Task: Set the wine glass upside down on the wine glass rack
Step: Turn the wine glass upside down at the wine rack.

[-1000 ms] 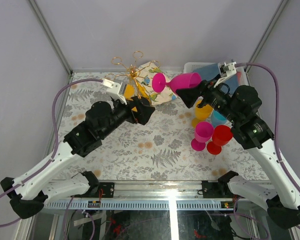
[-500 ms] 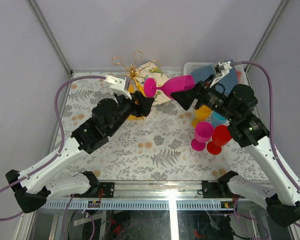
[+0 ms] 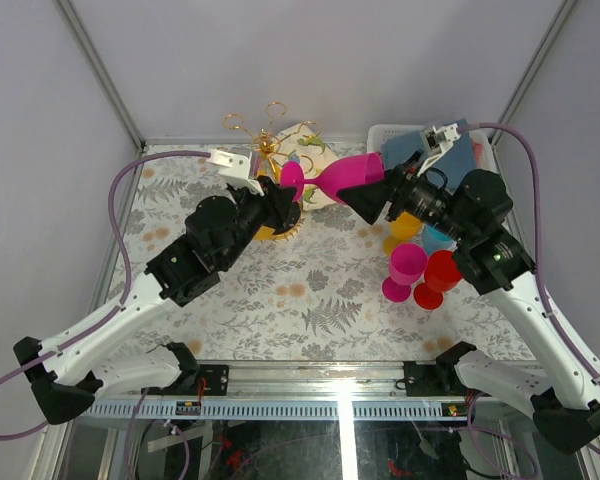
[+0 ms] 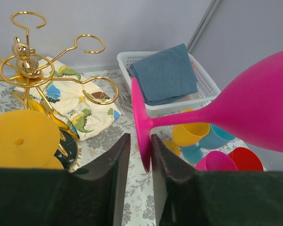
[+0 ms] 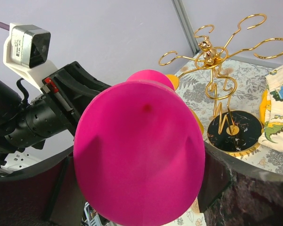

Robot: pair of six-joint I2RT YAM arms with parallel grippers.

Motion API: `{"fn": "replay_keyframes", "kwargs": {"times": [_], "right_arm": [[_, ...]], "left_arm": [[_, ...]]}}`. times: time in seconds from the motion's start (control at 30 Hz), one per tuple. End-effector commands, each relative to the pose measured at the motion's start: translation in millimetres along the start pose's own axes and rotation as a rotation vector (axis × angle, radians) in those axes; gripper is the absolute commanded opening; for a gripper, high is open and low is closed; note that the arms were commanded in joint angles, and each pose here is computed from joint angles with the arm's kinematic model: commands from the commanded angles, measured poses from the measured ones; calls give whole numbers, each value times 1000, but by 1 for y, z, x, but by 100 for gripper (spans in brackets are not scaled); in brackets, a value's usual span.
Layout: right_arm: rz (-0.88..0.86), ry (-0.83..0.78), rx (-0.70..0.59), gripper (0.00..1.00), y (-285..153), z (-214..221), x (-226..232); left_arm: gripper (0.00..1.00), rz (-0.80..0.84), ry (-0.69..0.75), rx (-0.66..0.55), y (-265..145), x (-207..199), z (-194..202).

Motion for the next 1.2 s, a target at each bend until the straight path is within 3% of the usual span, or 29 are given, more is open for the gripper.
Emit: {"fn": "replay_keyframes", "kwargs": {"times": [0.0, 0.07, 0.27, 0.8, 0.93, 1.17], "right_arm": [[-60, -23, -72, 79, 0, -16, 12], [-63, -22, -65, 80, 1, -12, 11], [-42, -46, -48, 99, 1, -9, 7], [111, -196, -118, 100, -34, -27, -3], [196, -257, -185, 100, -45, -31, -15], [343, -408, -192, 96, -60, -28, -40]], "left_arm": [[14, 30, -30, -102, -4, -12, -29], [1, 22, -31, -104, -4, -10, -29], [0, 15, -19, -99, -5, -8, -27], [0, -24, 72, -94, -27, 7, -34], [0, -5, 139, -54, -34, 8, -30], [0, 49, 321, 45, -53, 16, -17]]}}
Point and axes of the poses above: each gripper's point midway between its finger pads, its own y axis out along the fingers, its own x axis along the line the jaws close on, z = x × y, the point moved 2 cm from there along -y, back along the fingers, and after that the axes turned 13 degrees about -y, right-handed, at the moved point
